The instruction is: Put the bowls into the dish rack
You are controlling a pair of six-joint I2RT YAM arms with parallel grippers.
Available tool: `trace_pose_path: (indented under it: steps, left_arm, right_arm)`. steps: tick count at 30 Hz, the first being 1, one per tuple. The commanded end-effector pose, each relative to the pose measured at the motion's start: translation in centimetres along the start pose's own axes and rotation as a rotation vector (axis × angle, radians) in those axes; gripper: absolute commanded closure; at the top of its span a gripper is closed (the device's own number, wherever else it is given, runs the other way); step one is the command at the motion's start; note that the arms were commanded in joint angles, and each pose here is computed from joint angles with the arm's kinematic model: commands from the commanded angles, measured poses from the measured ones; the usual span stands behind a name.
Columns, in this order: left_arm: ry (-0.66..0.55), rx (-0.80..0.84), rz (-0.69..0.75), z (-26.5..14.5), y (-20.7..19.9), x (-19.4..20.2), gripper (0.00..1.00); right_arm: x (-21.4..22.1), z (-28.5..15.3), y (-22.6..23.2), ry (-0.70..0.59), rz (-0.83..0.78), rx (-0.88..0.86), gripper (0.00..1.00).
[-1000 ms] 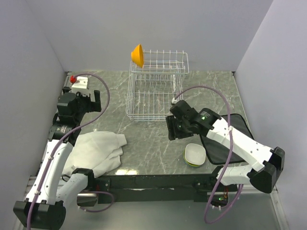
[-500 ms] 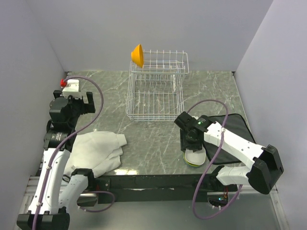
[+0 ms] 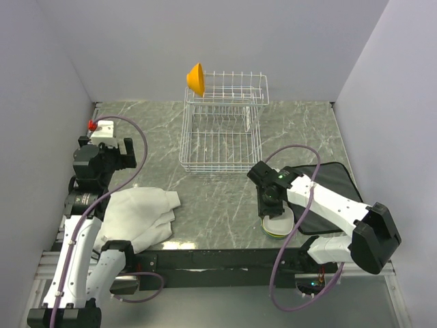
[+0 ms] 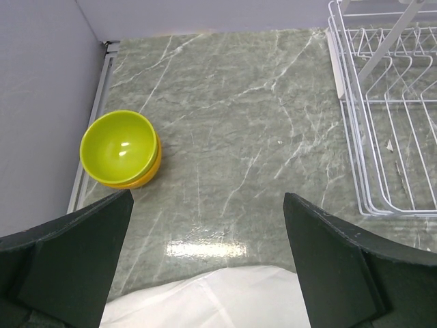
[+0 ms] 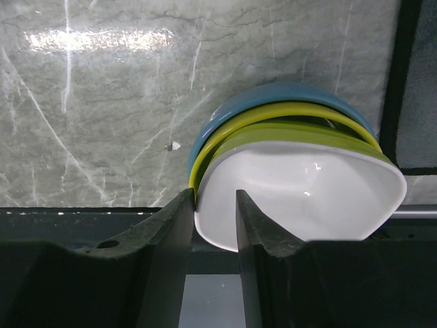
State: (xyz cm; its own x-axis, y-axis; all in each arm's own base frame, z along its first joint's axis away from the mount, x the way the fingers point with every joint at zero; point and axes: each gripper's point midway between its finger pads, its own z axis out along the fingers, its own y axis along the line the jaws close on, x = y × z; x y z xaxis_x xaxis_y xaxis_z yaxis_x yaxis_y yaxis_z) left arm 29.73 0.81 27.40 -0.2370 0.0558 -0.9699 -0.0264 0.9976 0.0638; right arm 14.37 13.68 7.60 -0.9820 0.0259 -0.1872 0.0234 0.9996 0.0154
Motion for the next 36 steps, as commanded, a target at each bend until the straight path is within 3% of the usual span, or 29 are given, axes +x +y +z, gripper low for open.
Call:
trace_pose_path:
  steps: [1,8,20,24,36]
  left_arm:
    - [-0.038,-0.001,-0.014,-0.6,0.1,-0.6,0.01]
    - [-0.039,0.016,-0.025,-0.8,-0.3,-0.3,0.01]
    - [-0.039,-0.01,-0.03,-0.8,0.5,-0.1,0.01]
    - [-0.043,-0.011,-0.031,-0.8,0.6,-0.3,0.0]
    - [-0.034,0.018,-0.03,0.4,0.1,-2.0,0.01]
  right_arm:
    - [-0.6,0.2,0.1,-0.017,-0.003,0.003,0.61]
    - [-1.3,-0.5,1.2,-0.041,-0.02,-0.031,0.56]
    - [-0.9,0.3,1.2,-0.021,-0.019,-0.027,0.8]
    - [-1.4,-0.5,1.2,-0.042,-0.017,-0.024,1.0]
    - [-7.8,-9.1,3.1,-0.306,-0.032,-0.113,1.0]
